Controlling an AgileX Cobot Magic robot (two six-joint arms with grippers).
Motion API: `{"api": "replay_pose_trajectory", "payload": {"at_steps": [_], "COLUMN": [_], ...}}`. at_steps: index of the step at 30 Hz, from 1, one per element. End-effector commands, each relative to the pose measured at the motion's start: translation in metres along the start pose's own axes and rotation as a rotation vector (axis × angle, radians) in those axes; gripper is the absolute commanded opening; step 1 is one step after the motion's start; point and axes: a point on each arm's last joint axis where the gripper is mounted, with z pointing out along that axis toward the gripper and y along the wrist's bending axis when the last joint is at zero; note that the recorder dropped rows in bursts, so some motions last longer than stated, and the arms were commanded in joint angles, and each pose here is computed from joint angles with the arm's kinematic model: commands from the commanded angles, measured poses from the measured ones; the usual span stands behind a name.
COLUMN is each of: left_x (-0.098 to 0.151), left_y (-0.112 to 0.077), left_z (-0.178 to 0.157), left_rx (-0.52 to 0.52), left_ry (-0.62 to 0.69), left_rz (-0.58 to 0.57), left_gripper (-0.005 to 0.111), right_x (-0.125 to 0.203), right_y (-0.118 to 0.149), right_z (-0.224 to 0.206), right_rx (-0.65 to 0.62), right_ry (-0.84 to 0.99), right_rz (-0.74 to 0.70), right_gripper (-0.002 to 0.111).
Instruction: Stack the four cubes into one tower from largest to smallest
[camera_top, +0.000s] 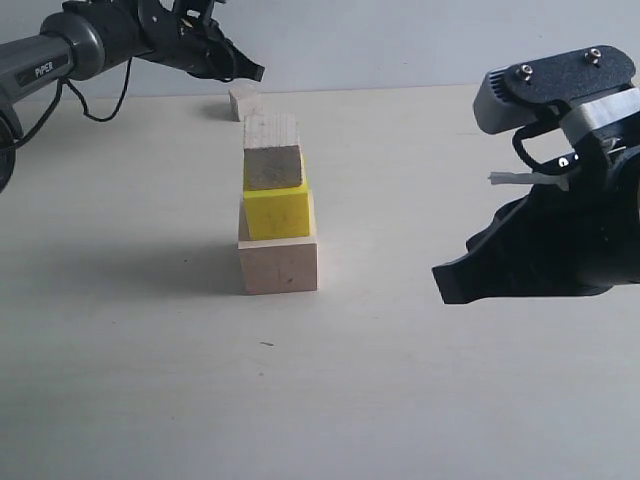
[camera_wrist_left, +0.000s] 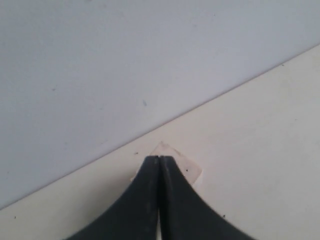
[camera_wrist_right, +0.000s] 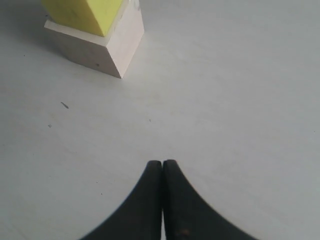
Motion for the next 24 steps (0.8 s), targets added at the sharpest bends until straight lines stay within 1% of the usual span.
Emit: {"api": "replay_pose_trajectory", "payload": {"at_steps": [1, 7, 14, 19, 20, 24], "left_x": [-0.002, 0.016, 0.03, 0.042, 0.044, 0.038], "left_y": [-0.007, -0.011, -0.011, -0.014, -0.015, -0.016], "left_z": [0.006, 0.024, 0.035, 0.04, 0.04, 0.033], "left_rx": [0.007, 0.009, 0.001, 0.028, 0.034, 0.057], "left_ry": [-0.066, -0.049, -0.038, 0.016, 0.04, 0.072], "left_rz": [-0.001, -0.003, -0.007, -0.006, 0.015, 0.027], "left_gripper": [0.0, 0.0, 0.0, 0.0, 0.0, 0.0], "right_x": [-0.001, -0.001, 0.0, 0.0, 0.0, 0.0], "right_y": [0.0, 0.0, 0.0, -0.001, -0.001, -0.001], "right_z": [-0.001, -0.001, -0.001, -0.001, -0.001, -0.001], "right_rx": [-0.007, -0.005, -0.003, 0.0, 0.006, 0.007], "right_ry": [-0.022, -0.02, -0.017, -0.016, -0.019, -0.019], "right_rz": [-0.011, -0.013, -0.013, -0.015, -0.025, -0.026], "right_gripper": [0.0, 0.0, 0.0, 0.0, 0.0, 0.0]}}
